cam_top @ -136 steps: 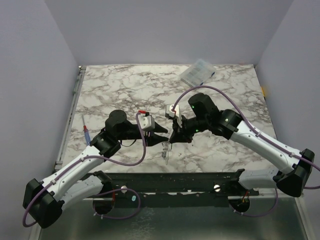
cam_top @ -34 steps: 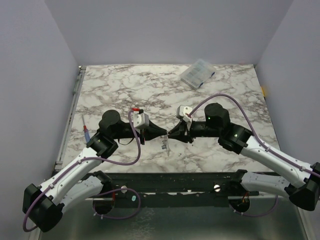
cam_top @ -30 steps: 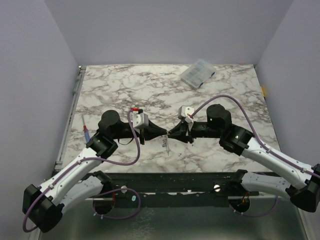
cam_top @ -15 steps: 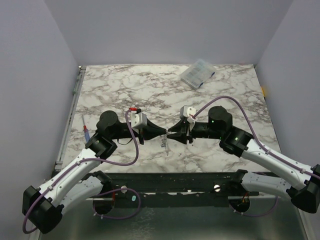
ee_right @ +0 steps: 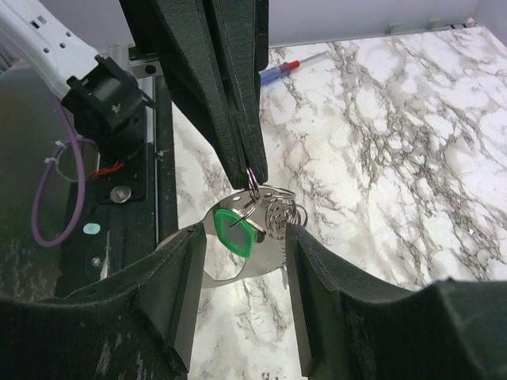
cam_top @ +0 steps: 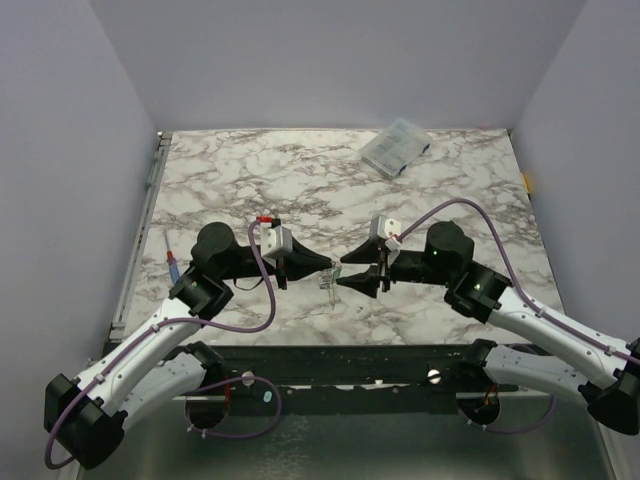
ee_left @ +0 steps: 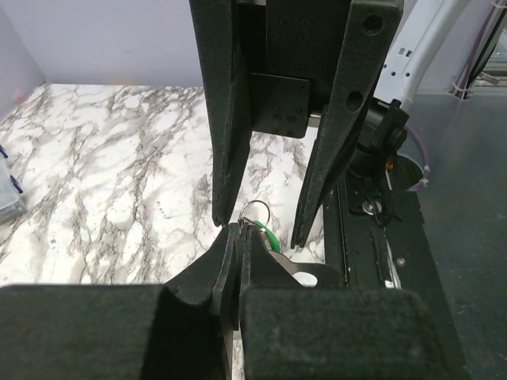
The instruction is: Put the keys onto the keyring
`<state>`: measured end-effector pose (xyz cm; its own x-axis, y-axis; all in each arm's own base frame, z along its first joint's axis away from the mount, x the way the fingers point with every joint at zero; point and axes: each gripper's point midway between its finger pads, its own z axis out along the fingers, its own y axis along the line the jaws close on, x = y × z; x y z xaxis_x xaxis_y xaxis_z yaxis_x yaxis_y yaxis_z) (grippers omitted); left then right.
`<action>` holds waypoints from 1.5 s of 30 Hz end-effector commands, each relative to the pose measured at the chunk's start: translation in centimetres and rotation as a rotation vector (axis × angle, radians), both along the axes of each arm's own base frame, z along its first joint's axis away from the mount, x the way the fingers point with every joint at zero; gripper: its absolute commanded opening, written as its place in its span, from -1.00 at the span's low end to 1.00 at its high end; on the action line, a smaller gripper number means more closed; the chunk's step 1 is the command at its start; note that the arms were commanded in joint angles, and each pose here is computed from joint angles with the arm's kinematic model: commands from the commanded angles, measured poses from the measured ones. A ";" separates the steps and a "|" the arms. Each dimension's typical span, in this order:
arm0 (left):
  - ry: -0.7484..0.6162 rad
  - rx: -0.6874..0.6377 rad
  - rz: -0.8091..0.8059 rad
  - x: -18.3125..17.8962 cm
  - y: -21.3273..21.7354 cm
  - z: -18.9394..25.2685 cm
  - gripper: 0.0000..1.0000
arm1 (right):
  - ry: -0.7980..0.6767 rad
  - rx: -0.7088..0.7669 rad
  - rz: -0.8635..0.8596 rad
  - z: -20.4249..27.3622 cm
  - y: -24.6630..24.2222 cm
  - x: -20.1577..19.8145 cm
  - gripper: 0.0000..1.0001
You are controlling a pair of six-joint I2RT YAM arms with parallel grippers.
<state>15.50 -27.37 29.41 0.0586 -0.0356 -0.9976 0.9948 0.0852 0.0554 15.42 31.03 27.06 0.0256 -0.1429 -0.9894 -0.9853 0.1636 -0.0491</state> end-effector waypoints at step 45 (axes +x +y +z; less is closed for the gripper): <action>-0.031 -0.044 -0.013 -0.6 0.3 1.2 -1.00 | 0.039 0.208 -0.083 1.7 0.9 1.3 -0.46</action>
